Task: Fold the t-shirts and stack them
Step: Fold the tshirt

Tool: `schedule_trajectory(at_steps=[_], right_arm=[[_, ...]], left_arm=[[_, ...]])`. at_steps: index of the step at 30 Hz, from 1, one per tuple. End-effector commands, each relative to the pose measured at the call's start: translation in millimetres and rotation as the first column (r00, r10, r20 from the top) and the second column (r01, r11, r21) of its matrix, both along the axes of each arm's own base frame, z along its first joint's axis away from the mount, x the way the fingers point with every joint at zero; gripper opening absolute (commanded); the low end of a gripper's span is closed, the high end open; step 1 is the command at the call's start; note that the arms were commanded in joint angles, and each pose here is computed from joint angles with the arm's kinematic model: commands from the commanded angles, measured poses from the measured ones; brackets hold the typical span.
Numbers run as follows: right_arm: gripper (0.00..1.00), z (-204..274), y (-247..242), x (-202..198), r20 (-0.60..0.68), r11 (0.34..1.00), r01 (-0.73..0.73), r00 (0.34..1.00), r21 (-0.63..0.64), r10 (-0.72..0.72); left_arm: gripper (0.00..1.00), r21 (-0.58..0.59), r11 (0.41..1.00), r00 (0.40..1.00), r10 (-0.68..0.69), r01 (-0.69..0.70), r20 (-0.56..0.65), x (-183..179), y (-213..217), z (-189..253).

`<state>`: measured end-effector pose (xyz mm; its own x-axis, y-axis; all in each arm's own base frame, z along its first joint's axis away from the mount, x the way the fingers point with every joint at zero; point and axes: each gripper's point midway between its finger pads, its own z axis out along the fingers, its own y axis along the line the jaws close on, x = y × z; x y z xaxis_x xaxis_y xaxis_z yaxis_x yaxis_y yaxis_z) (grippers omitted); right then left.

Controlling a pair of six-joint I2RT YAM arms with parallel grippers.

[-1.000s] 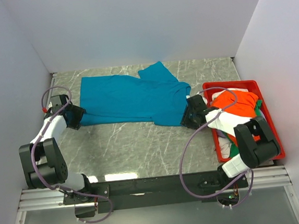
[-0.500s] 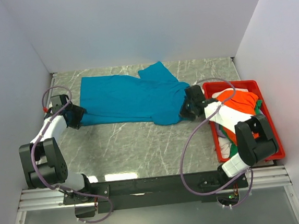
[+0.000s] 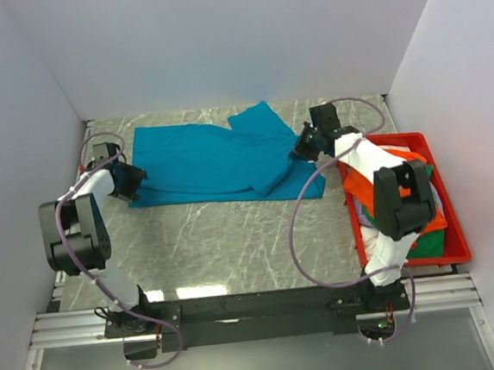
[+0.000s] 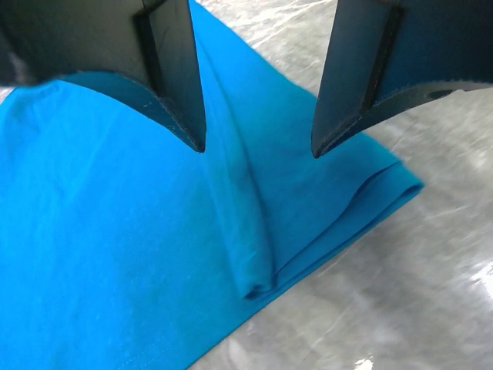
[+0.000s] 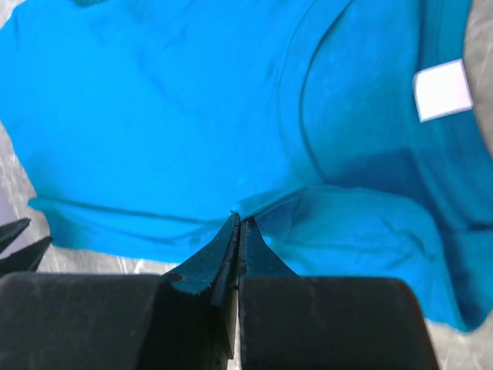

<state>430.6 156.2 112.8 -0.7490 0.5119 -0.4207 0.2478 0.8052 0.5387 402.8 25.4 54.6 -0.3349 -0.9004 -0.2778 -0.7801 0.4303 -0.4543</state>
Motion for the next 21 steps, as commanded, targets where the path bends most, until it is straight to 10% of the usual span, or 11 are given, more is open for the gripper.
schedule_trajectory(at_steps=[1,21], right_arm=[[0.0,11,-1,22,0.002,0.998,0.004,1.0,0.06,-0.004],[0.0,-3,-12,55,-0.017,0.98,0.073,0.997,0.188,-0.071]], left_arm=[[0.62,0.013,1.0,1.0,0.003,-0.003,0.017,20,0,11],[0.63,0.116,0.993,0.999,0.03,-0.025,-0.041,46,21,4]])
